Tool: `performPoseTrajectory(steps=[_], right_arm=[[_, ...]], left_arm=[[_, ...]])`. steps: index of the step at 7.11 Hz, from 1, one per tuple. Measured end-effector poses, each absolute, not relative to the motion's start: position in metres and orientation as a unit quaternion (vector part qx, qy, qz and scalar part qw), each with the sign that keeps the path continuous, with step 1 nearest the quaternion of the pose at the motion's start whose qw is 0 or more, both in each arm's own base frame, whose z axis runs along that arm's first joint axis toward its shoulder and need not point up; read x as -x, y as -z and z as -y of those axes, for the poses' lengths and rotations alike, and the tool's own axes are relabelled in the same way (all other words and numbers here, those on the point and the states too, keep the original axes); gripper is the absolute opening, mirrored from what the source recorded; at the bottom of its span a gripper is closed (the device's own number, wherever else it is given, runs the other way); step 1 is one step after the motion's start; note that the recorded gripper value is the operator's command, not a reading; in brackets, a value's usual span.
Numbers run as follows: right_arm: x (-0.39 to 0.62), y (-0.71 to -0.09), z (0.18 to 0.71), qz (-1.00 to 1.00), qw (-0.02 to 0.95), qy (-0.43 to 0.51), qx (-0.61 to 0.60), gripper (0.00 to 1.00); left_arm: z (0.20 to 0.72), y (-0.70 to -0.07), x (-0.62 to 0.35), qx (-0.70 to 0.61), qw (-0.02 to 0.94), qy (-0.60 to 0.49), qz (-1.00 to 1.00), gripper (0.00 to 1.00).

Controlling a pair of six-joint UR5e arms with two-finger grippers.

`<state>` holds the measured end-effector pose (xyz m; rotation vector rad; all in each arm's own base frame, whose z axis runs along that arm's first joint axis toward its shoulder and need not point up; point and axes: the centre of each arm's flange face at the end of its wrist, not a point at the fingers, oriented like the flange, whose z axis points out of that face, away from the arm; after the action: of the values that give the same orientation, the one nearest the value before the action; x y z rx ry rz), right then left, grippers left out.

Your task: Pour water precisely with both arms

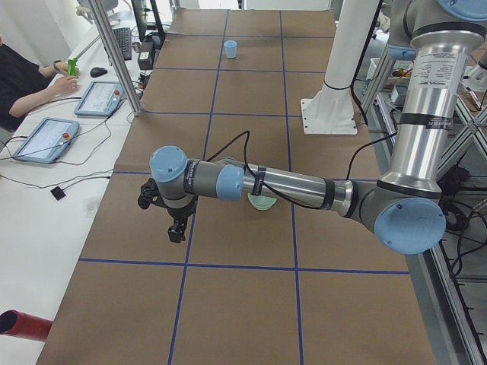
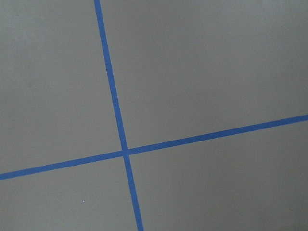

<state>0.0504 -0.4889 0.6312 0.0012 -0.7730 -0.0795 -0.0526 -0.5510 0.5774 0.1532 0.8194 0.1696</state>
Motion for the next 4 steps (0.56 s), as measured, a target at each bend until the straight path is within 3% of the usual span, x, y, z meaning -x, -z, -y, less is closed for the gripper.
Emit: performPoseTrajectory(steps=[4], right_arm=[[-0.060,-0.605,0.495,0.379,0.924,0.035,-0.027,1.00]], left_arm=[[0.510,-0.625,0.065,-0.079,0.912,-0.076,-0.396,1.00]])
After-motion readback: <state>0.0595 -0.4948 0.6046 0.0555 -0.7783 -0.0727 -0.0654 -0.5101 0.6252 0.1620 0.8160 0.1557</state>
